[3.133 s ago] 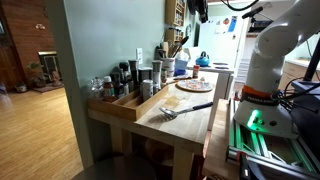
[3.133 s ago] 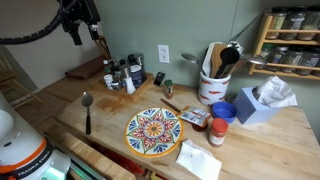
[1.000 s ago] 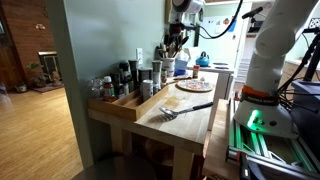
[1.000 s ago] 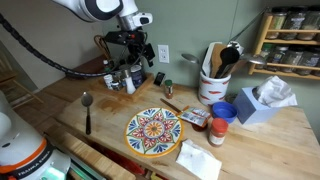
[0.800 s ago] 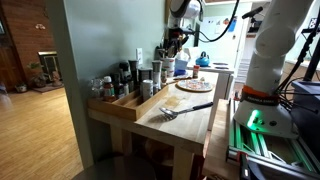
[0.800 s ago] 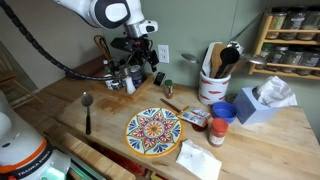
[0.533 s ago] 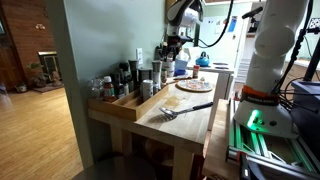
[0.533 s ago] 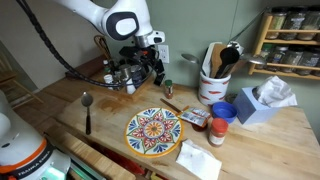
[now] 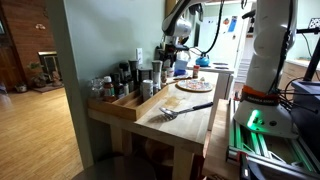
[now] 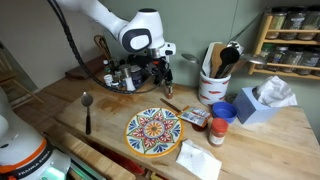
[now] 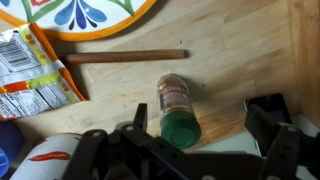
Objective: Put the container with a green lid in the wooden tray on the left
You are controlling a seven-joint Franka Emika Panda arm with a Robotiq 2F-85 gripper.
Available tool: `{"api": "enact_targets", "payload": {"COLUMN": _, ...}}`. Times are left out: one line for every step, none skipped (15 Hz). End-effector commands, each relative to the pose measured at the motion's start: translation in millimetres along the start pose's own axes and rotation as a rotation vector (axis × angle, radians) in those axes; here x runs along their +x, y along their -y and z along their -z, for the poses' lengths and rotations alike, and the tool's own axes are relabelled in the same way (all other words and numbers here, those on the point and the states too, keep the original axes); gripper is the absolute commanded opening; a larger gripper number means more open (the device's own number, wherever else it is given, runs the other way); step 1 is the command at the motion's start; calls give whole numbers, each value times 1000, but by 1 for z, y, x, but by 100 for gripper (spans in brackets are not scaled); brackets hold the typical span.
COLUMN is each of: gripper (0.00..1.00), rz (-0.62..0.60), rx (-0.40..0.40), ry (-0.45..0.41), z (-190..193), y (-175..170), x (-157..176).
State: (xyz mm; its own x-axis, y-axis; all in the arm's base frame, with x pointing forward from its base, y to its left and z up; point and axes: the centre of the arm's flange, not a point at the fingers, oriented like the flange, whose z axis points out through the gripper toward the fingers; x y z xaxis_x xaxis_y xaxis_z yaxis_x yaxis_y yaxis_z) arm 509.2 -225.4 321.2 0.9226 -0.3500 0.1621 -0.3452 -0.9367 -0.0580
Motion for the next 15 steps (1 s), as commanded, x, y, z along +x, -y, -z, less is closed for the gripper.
{"api": "enact_targets", "payload": {"gripper": 100, "rz": -15, "rx": 19, "ry": 1, "z": -19, "y": -7, "x": 26}}
{"api": "enact_targets", "payload": {"gripper": 100, "rz": -22, "rx": 16, "ry": 0, "z": -22, "y": -8, "x": 30}}
{"api": "enact_targets", "payload": {"gripper": 100, "rz": -21, "rx": 10, "ry": 4, "z": -25, "y": -8, "x": 33}}
{"api": "enact_targets", "payload": {"gripper": 100, "rz": -22, "rx": 12, "ry": 11, "z": -27, "y": -9, "x": 36}}
{"api": "enact_targets", "payload": {"gripper": 100, "rz": -21, "rx": 11, "ry": 15, "z": -29, "y": -11, "x": 38}}
{"api": "enact_targets", "payload": {"gripper": 100, "rz": -21, "rx": 10, "ry": 16, "z": -32, "y": -12, "x": 41}}
{"api": "enact_targets", "payload": {"gripper": 75, "rz": -22, "rx": 10, "ry": 25, "z": -36, "y": -14, "x": 43}}
{"api": "enact_targets", "payload": {"gripper": 74, "rz": -25, "rx": 5, "ry": 29, "z": -39, "y": -15, "x": 45}}
{"api": "enact_targets", "payload": {"gripper": 68, "rz": -25, "rx": -4, "ry": 35, "z": -44, "y": -16, "x": 47}}
{"api": "enact_targets", "payload": {"gripper": 58, "rz": -24, "rx": -3, "ry": 43, "z": -48, "y": -17, "x": 48}}
{"api": "enact_targets", "payload": {"gripper": 51, "rz": -22, "rx": 4, "ry": 58, "z": -51, "y": -17, "x": 48}}
{"api": "enact_targets", "payload": {"gripper": 44, "rz": -19, "rx": 10, "ry": 85, "z": -53, "y": -16, "x": 47}}
{"api": "enact_targets", "payload": {"gripper": 35, "rz": -19, "rx": 14, "ry": 108, "z": -55, "y": -15, "x": 46}}
{"api": "enact_targets", "payload": {"gripper": 28, "rz": -16, "rx": 20, "ry": 133, "z": -55, "y": -13, "x": 43}}
{"api": "enact_targets", "payload": {"gripper": 21, "rz": -15, "rx": 20, "ry": 137, "z": -51, "y": -12, "x": 42}}
